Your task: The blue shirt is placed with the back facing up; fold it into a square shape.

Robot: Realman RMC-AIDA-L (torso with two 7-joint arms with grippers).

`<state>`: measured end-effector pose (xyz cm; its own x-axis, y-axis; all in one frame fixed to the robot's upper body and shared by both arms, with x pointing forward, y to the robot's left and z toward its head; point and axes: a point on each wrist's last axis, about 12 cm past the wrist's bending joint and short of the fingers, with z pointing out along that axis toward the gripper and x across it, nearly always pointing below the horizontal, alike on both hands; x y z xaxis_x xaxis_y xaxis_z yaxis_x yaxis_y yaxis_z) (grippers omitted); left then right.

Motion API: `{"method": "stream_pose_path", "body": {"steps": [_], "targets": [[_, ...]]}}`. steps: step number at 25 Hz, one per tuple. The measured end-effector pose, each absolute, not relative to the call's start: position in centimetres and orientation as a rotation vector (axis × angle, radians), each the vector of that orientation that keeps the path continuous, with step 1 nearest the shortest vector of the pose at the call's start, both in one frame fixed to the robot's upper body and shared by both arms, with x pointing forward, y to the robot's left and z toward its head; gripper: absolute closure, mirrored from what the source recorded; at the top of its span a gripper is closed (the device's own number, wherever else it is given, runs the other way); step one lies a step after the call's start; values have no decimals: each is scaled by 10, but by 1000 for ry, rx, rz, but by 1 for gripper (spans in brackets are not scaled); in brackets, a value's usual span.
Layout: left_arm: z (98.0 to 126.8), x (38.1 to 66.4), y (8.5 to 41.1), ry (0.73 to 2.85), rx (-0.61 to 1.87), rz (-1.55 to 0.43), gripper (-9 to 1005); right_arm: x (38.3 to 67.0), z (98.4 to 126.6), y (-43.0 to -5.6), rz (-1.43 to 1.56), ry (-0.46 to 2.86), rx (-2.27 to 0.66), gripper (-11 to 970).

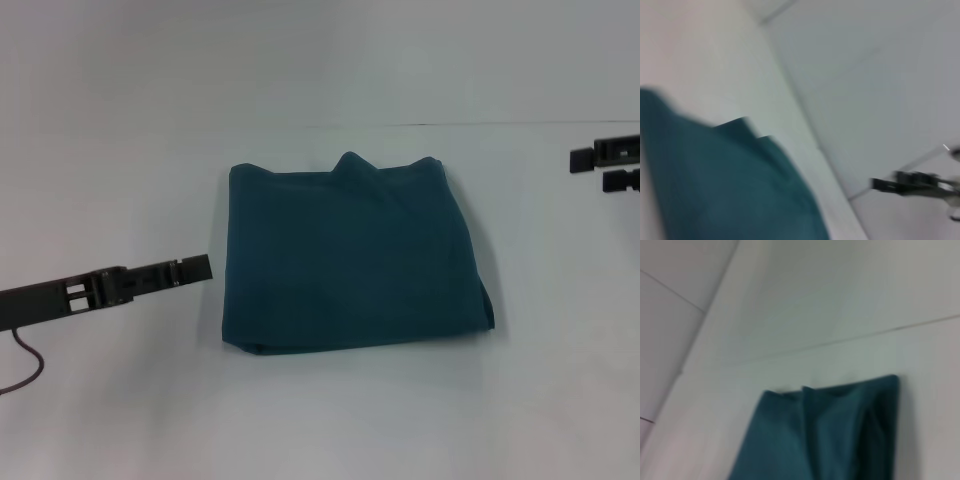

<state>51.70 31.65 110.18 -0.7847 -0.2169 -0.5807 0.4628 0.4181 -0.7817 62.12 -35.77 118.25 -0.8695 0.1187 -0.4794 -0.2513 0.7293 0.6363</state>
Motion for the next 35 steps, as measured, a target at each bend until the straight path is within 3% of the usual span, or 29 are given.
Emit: {"method": "stream_pose_path", "body": {"steps": [6, 8, 11, 13, 19, 26, 35], "targets": [[1110, 526, 314, 2030, 332, -1351, 175, 618, 1173, -359, 865, 2502, -214, 117], [1117, 531, 316, 2024, 356, -1338, 99, 615, 1173, -355, 868, 2490, -331, 170], [1126, 536, 312, 2020, 472, -1335, 66, 608, 1173, -343, 926, 2422, -542, 250], [1129, 538, 302, 2036, 613, -1324, 44, 605, 1170, -332, 957, 2379, -648, 245], [1128, 545, 273, 2137, 872, -1317, 45, 597, 1155, -302, 1000, 2314, -821, 237], [1132, 552, 259, 2181, 992, -1290, 46, 583, 1138, -274, 1029, 2402, -1087, 234], [1135, 568, 236, 2224, 1209, -1142, 47, 584, 1139, -249, 1047, 2331, -1214, 245]]}}
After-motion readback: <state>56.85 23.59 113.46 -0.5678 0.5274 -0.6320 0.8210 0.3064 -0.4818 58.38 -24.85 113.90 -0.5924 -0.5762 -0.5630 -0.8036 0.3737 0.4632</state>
